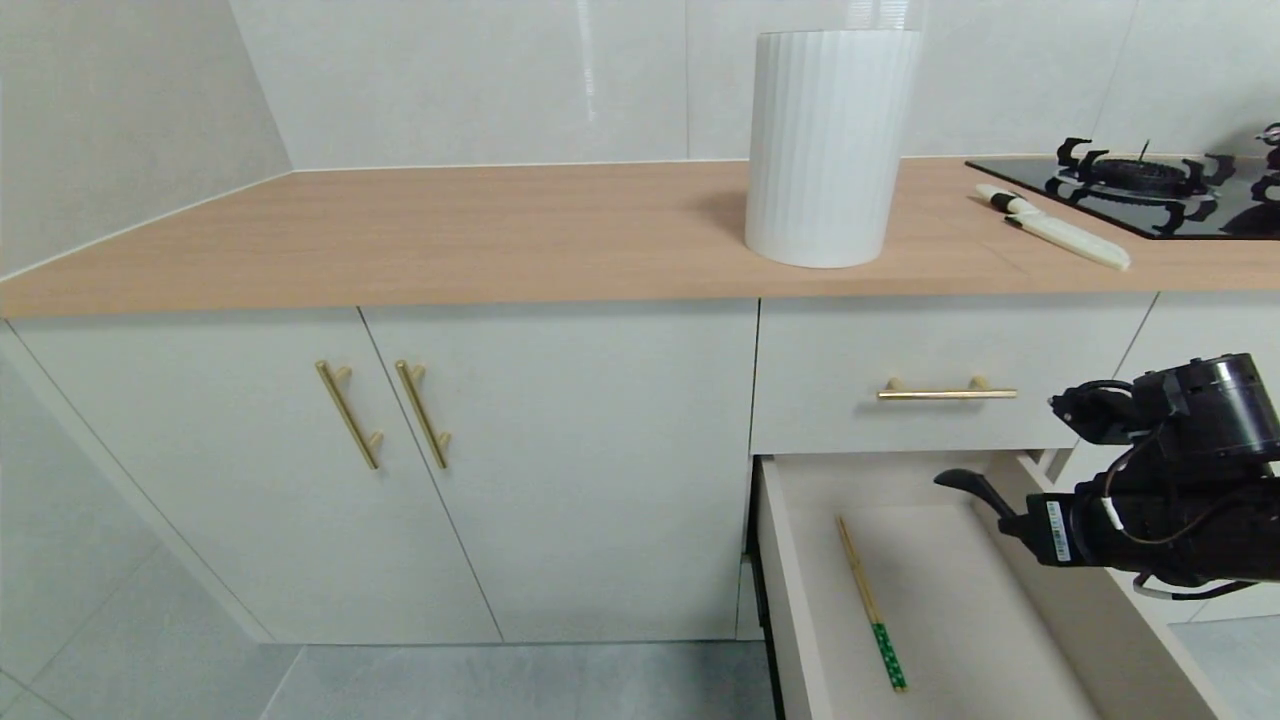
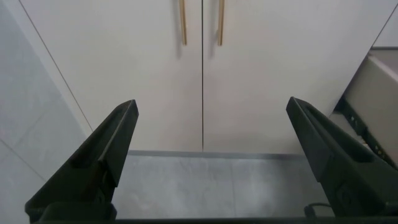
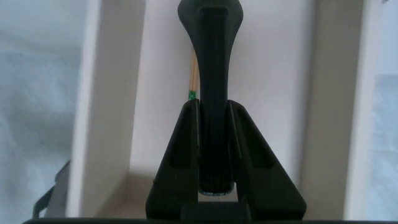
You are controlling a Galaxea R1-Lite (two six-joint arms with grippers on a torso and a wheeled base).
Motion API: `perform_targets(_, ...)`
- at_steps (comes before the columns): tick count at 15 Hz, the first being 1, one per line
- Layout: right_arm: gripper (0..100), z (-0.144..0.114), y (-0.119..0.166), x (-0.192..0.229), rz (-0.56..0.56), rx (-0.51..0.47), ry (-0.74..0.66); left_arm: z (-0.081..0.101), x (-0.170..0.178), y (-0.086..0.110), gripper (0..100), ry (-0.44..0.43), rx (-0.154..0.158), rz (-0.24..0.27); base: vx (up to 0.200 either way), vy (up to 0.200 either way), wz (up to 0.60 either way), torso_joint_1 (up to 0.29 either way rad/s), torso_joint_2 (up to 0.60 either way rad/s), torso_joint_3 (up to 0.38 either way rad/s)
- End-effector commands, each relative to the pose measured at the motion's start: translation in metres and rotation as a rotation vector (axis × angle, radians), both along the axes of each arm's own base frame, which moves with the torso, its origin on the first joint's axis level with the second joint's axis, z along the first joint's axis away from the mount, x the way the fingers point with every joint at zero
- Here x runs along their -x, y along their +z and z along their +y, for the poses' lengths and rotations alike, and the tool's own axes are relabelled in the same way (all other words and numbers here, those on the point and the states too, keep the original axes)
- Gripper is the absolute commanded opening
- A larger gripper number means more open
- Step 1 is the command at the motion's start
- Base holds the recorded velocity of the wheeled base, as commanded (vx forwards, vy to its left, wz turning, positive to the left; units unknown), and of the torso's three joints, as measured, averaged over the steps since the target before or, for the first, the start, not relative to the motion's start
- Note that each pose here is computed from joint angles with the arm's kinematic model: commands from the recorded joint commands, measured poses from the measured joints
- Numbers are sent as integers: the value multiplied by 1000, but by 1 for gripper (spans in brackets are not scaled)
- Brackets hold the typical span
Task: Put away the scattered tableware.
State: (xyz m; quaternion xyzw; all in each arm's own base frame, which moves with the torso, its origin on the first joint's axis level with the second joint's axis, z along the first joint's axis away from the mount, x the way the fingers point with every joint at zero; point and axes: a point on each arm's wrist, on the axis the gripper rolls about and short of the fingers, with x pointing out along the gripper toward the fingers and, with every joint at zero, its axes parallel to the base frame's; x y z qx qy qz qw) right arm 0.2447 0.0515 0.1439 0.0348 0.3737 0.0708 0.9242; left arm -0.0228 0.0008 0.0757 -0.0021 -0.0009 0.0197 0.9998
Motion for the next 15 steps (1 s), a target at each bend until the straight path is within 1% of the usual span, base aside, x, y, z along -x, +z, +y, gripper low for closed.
perform_targets(1,0,1,-9,-6,29,6,0,0,0,0,100,1,0,0,0,0,0,-129,427,295)
perform_targets(6,0,3,-23,-14,15,5,-1,0,0,0,100,1,0,2,0,0,0,-30,101,62)
perform_targets(8,0,4,-34,-20,43,12,-3,0,0,0,100,1,0,0,0,0,0,0,0,0)
perform_targets(12,0,6,-73,-36,154,88,-49,0,0,0,100,1,0,2,0,0,0,0,0,0)
perform_targets(14,0,8,-100,-48,182,100,-55,0,0,0,100,1,0,0,0,0,0,0,0,0)
perform_targets(15,0,9,-107,-51,188,100,-55,0,0,0,100,1,0,0,0,0,0,0,0,0)
